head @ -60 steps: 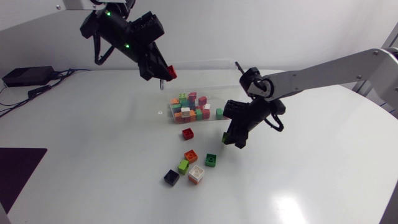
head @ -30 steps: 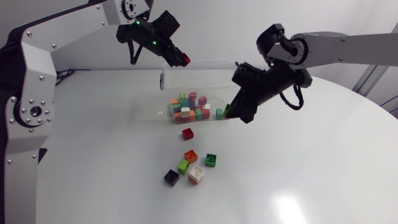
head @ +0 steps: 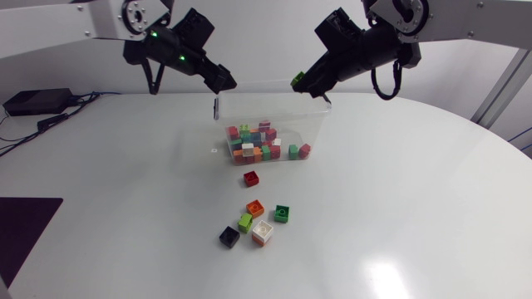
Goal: Place the duplo bricks in the container
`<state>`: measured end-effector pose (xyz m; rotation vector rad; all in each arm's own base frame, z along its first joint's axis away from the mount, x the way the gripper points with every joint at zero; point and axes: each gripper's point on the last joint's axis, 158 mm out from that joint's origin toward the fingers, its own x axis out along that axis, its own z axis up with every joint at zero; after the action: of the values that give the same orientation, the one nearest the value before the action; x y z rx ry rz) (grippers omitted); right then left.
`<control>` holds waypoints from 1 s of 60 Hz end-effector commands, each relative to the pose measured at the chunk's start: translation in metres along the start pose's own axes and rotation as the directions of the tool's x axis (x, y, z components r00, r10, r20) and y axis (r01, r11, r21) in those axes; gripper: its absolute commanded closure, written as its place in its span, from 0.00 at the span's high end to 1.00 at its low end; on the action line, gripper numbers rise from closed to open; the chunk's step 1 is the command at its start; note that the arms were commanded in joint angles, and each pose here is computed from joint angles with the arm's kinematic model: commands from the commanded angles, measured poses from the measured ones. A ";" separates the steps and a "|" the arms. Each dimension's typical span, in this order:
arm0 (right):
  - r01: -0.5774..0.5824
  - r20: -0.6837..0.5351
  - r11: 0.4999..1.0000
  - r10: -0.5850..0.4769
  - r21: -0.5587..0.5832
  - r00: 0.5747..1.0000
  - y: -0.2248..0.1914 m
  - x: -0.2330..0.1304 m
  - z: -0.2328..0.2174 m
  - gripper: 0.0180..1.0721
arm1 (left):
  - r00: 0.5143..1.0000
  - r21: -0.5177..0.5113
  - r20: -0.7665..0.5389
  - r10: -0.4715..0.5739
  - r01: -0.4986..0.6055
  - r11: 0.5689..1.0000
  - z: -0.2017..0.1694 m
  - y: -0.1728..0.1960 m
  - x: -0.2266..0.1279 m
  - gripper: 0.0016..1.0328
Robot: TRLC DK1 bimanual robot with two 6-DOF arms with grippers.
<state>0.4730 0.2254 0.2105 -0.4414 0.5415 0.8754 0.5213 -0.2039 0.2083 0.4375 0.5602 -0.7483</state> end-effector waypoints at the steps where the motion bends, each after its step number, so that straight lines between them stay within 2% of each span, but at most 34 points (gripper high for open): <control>1: 0.009 0.000 0.998 -0.009 0.067 1.000 -0.013 0.019 -0.003 0.26 | 0.998 0.004 0.048 0.031 -0.031 1.000 0.007 -0.008 -0.036 0.96; 17: 0.052 0.016 0.995 -0.054 0.081 0.998 -0.022 0.065 0.006 0.27 | 0.991 0.042 0.109 0.078 -0.082 0.996 -0.022 -0.049 -0.074 0.96; 23: 0.068 0.018 0.994 -0.070 0.085 0.997 -0.028 0.080 0.007 0.30 | 0.993 0.052 0.097 0.060 -0.066 0.996 -0.035 -0.067 -0.078 0.96; 25: 0.077 0.009 0.993 -0.078 0.085 0.997 -0.030 0.086 0.006 0.37 | 0.995 0.052 0.086 0.052 -0.057 0.997 -0.042 -0.072 -0.077 0.96; 28: 0.083 0.003 0.993 -0.084 0.085 0.996 -0.033 0.092 0.004 0.53 | 0.997 0.054 0.068 0.040 -0.043 0.998 -0.052 -0.079 -0.075 0.96; 31: 0.079 -0.012 0.993 -0.078 0.090 0.997 -0.034 0.100 0.000 0.75 | 0.999 0.071 0.041 0.020 -0.023 0.997 -0.066 -0.088 -0.072 0.96; 33: 0.081 -0.019 0.993 -0.080 0.091 0.997 -0.035 0.103 -0.001 0.86 | 1.000 0.091 0.030 0.010 -0.013 0.996 -0.073 -0.094 -0.071 0.96; 35: 0.080 -0.023 0.993 -0.078 0.089 0.997 -0.035 0.105 -0.003 0.92 | 1.000 0.130 0.005 -0.007 0.007 0.991 -0.087 -0.103 -0.070 0.96; 42: 0.087 -0.022 0.993 -0.085 0.086 0.996 -0.038 0.098 -0.002 0.94 | 0.997 0.223 -0.057 -0.057 0.068 0.972 -0.113 -0.123 -0.064 0.96; 47: 0.095 -0.013 0.992 -0.094 0.082 0.995 -0.038 0.082 0.002 0.94 | 0.985 0.295 -0.119 -0.123 0.153 0.943 -0.135 -0.145 -0.059 0.96; 56: 0.077 -0.004 0.996 -0.077 0.041 0.997 -0.018 0.039 -0.002 0.94 | 0.951 0.409 -0.223 -0.213 0.290 0.865 -0.171 -0.178 -0.050 0.96; 60: 0.054 -0.005 0.998 -0.054 0.011 0.999 -0.002 0.018 -0.012 0.94 | 0.924 0.454 -0.279 -0.263 0.368 0.811 -0.189 -0.193 -0.046 0.96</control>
<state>0.5070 0.2389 0.1750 -0.4151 0.5653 0.7946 0.3112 -0.2012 0.0867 0.8415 0.6141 -1.0823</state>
